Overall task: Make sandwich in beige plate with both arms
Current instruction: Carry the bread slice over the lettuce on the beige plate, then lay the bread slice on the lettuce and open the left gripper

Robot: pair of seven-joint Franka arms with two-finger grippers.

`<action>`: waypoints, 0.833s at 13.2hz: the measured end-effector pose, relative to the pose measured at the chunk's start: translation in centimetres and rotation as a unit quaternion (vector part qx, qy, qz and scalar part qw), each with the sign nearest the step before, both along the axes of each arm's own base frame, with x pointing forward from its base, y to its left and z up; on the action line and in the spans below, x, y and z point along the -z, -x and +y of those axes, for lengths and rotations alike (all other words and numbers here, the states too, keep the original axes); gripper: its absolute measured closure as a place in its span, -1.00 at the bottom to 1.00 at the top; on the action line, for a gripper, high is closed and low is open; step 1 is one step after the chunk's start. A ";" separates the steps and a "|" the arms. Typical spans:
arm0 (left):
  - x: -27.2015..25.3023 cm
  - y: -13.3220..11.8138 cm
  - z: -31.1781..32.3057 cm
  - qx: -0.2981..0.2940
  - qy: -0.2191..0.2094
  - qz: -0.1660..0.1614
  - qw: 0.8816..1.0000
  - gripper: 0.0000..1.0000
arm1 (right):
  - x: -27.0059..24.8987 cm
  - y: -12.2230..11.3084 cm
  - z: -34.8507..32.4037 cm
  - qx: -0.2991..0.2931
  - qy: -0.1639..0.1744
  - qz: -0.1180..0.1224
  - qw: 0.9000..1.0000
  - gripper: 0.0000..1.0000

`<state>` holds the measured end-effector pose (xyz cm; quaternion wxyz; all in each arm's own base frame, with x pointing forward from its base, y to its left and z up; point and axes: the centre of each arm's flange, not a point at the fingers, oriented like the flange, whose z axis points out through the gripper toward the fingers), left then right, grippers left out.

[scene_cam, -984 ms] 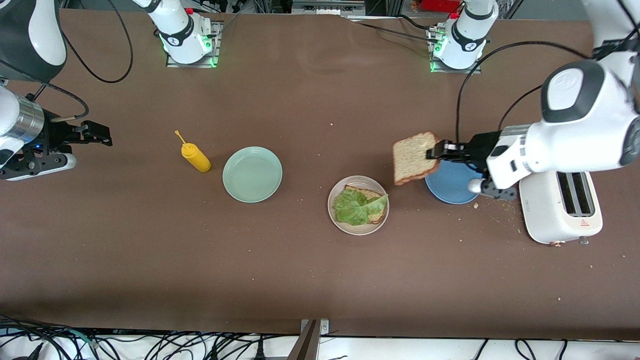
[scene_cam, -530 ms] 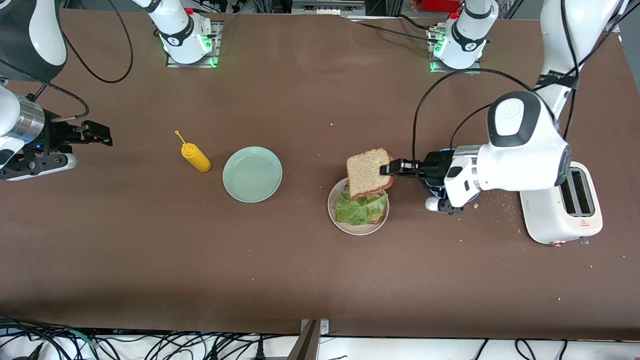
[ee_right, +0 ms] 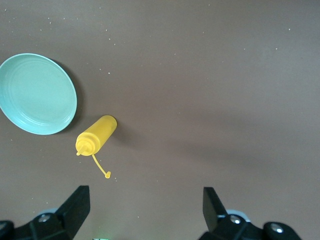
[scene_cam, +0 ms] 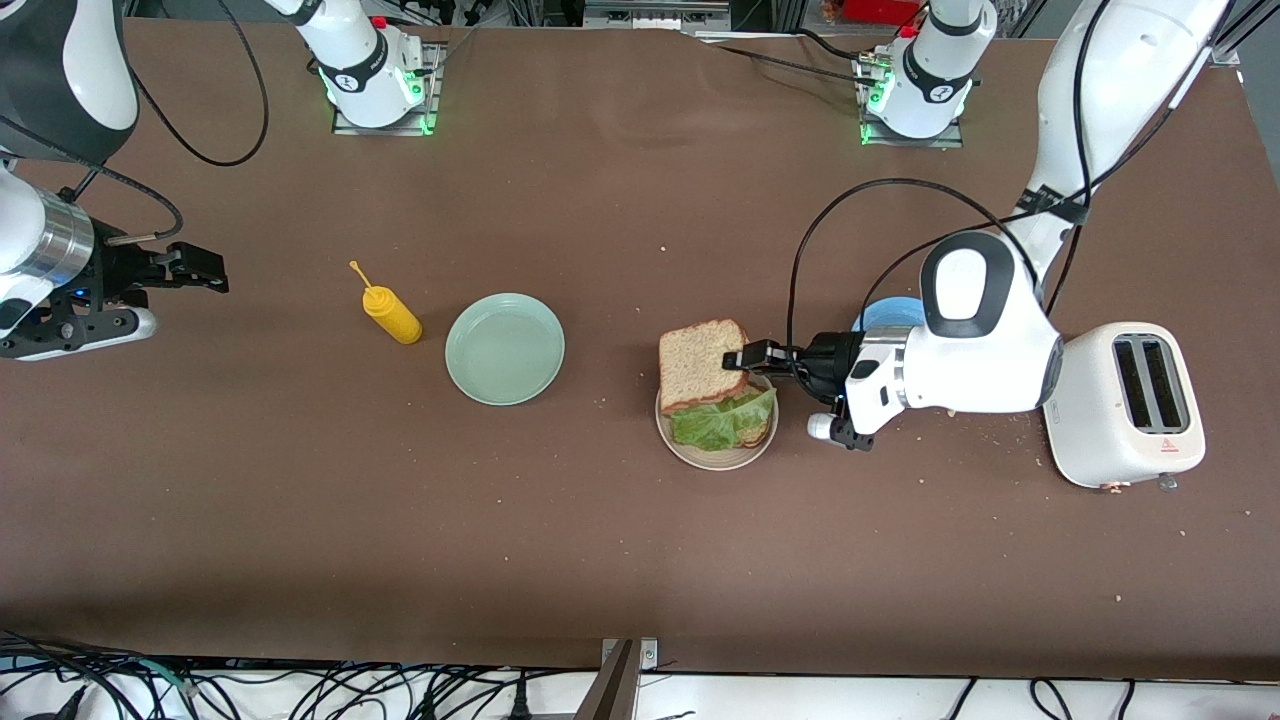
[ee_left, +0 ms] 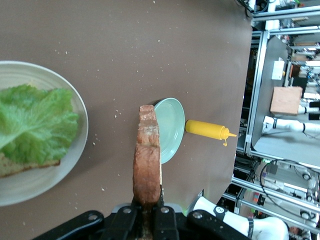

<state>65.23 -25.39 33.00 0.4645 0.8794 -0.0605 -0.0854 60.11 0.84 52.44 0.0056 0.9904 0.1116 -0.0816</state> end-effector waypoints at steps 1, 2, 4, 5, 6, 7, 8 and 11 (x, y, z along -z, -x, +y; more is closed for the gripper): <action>1.7 -0.2 0.4 0.014 0.010 -0.015 1.000 0.83 | 0.0 0.0 0.0 0.000 0.000 0.000 1.000 -1.00; 3.3 -0.3 0.8 0.022 0.022 -0.028 0.999 0.83 | 0.0 0.0 0.0 0.000 0.000 0.000 1.000 -1.00; 6.4 -0.6 1.2 0.025 0.043 -0.053 0.997 0.83 | 0.0 0.0 0.0 0.001 0.000 0.000 1.000 -1.00; 7.8 -0.5 1.3 0.027 0.050 -0.063 0.996 0.83 | 0.0 0.0 0.0 0.001 0.000 0.000 1.000 -1.00; 9.2 -0.4 1.4 0.032 0.055 -0.072 0.995 0.83 | 0.0 0.0 0.0 0.001 0.000 0.000 1.000 -1.00; 10.4 -0.5 1.9 0.036 0.058 -0.081 0.994 0.83 | 0.0 0.0 0.0 0.001 0.000 0.000 1.000 -1.00; 11.5 -0.5 2.5 0.039 0.059 -0.088 0.994 0.83 | 0.0 0.0 0.0 0.001 0.000 0.000 1.000 -1.00; 13.0 -0.8 4.3 0.038 0.056 -0.098 0.993 0.83 | 0.0 0.0 0.0 0.001 0.000 0.000 1.000 -1.00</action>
